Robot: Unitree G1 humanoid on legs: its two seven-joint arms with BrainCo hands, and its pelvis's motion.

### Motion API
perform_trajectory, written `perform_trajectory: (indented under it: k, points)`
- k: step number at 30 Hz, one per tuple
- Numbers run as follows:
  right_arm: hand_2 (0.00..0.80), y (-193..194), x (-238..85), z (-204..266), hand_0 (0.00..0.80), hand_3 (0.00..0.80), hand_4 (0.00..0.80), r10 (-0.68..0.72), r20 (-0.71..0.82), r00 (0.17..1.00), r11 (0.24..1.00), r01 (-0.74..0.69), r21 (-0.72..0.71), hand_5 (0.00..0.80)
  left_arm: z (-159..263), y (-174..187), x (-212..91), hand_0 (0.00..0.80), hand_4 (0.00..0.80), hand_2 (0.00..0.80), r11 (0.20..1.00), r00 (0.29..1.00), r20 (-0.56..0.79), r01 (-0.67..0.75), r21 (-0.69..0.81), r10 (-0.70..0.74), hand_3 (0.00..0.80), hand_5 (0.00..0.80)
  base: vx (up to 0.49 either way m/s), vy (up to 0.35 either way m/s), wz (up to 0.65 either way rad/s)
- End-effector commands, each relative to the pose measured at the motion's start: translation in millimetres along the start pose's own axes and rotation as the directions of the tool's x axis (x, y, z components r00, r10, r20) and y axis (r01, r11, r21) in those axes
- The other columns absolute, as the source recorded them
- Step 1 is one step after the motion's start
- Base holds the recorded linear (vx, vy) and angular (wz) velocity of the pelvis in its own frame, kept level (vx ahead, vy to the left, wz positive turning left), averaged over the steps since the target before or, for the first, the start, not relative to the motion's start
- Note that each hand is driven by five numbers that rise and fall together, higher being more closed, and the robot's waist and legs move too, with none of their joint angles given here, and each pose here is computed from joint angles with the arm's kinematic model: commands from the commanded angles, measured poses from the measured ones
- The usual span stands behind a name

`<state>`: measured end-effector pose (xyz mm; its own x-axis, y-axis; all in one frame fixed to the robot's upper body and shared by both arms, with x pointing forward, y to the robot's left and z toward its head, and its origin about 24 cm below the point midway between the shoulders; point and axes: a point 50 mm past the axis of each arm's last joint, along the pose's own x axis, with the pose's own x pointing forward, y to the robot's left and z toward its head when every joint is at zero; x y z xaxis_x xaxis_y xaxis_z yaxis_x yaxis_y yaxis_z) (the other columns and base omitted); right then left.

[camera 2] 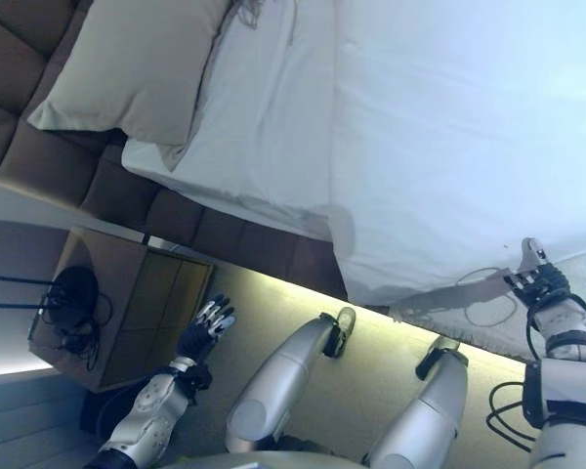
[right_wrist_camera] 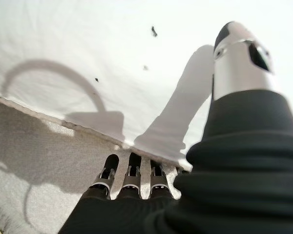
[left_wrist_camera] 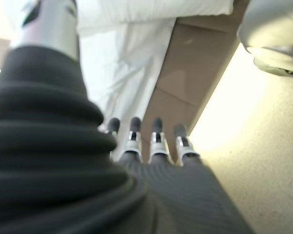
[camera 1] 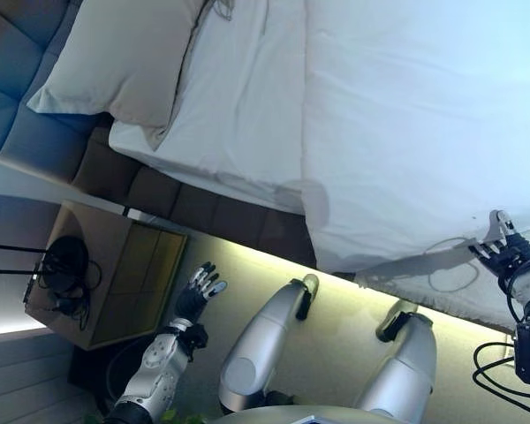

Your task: Make the bed neatly

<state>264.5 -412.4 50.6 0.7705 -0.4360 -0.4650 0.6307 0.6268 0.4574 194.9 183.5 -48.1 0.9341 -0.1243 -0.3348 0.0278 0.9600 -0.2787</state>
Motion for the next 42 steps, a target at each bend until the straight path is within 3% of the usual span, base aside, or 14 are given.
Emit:
perform_trajectory:
  k: [1,5,6,7,8,9,17,25,34,42]
  points:
    - [0.0,68.9,3.1,31.6,0.0,0.0,0.0,0.265,0.112,0.958,0.958,-0.274,0.08,0.0,7.5,8.5,-4.0,0.0,0.0,0.0,0.999,0.999,0.031,0.01,0.038,-0.011,0.0,0.0,0.023,0.069,0.07]
    - [0.0,72.4,-1.1,49.5,0.0,0.0,0.0,0.277,0.151,0.949,0.947,-0.296,0.123,0.0,0.4,2.6,-7.1,0.0,0.0,0.0,1.0,1.0,0.019,0.015,0.025,-0.016,0.0,0.0,-0.002,0.06,0.03]
    - [0.041,73.2,-2.2,53.7,0.041,0.041,0.041,0.281,0.161,0.946,0.946,-0.301,0.116,0.041,-0.7,2.4,-7.8,0.0,0.0,0.0,1.0,1.0,0.018,0.012,0.019,-0.012,0.0,0.0,-0.008,0.061,0.03]
    - [0.185,74.3,-3.2,57.5,0.185,0.185,0.185,0.287,0.17,0.943,0.946,-0.307,0.104,0.185,-1.8,2.5,-8.4,0.0,0.0,0.0,1.0,1.0,0.016,0.01,0.012,-0.01,0.0,0.0,0.005,0.082,0.02]
    - [0.536,77.3,-4.7,62.9,0.536,0.536,0.536,0.298,0.179,0.938,0.945,-0.316,0.087,0.536,-3.2,2.6,-8.6,0.0,0.0,0.0,1.0,1.0,0.011,0.009,0.005,-0.009,0.0,0.0,0.02,0.101,0.02]
    - [0.8,80.8,-6.0,67.6,0.8,0.8,0.8,0.305,0.188,0.934,0.944,-0.323,0.072,0.8,-4.3,2.4,-8.7,0.0,0.0,0.0,1.0,1.0,0.006,0.01,0.001,-0.01,0.0,0.0,0.036,0.11,0.03]
    - [0.8,105.3,-12.8,84.9,0.8,0.8,0.8,0.4,0.201,0.894,0.913,-0.408,-0.002,0.8,-3.2,8.8,-12.5,0.0,0.0,0.0,1.0,1.0,0.002,0.009,-0.007,-0.009,0.0,0.0,0.019,0.036,0.02]
    - [0.8,99.8,-7.8,72.0,0.8,0.8,0.8,0.372,0.165,0.913,0.928,-0.372,-0.031,0.8,-0.5,6.3,-9.9,0.0,0.0,0.0,1.0,1.0,0.019,0.005,-0.006,-0.005,0.0,0.0,-0.022,-0.003,-0.04]
    - [0.8,88.2,6.6,4.6,0.8,0.8,0.8,0.391,0.064,0.918,0.917,-0.395,0.062,0.8,11.8,1.5,-2.0,0.0,0.0,0.0,1.0,0.998,0.07,-0.008,0.002,0.008,0.0,0.0,-0.007,-0.004,0.0]
    - [0.8,82.5,12.1,-63.3,0.8,0.8,0.8,0.319,-0.015,0.948,0.929,-0.309,0.204,0.8,19.6,-1.0,6.3,0.0,0.0,0.0,1.0,0.997,0.078,-0.017,0.003,0.016,0.0,0.0,-0.053,-0.011,-0.02]
